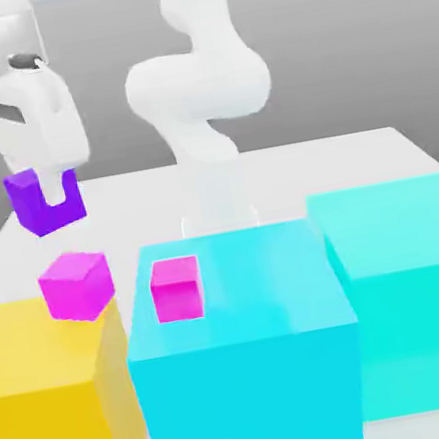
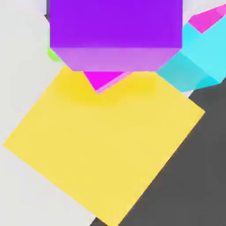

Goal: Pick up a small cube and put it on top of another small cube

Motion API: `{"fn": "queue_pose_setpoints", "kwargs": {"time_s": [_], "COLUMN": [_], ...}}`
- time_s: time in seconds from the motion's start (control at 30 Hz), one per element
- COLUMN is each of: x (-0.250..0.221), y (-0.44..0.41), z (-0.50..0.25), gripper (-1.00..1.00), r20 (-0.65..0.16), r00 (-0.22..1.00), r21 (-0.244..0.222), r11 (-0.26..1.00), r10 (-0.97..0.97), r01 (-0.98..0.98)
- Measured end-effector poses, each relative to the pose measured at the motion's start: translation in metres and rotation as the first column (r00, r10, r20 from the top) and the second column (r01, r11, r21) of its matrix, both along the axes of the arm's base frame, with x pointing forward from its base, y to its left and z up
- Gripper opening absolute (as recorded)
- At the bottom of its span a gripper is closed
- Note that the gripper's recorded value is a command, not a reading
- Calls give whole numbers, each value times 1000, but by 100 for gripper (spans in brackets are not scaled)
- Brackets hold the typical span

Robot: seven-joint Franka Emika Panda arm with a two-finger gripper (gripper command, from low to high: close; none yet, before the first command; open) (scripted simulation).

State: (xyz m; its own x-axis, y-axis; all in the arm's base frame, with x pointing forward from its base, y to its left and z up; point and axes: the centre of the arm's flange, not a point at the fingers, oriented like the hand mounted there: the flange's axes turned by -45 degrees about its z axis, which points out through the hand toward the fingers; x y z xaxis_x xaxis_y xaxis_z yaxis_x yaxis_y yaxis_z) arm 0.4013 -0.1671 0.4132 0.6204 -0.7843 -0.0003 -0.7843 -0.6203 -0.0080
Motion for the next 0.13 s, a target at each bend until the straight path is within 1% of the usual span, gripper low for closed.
{"fn": "queue_pose_setpoints", "kwargs": {"time_s": [0.03,0.13], "x": [-1,-1], "y": [0,0], "z": [-11,-11], "gripper": [100,100], "r20": [-2,-2], "r00": [1000,1000], "r21": [0,0], "r11": [1000,1000], "r10": [1,1], "r01": [-1,-1]}}
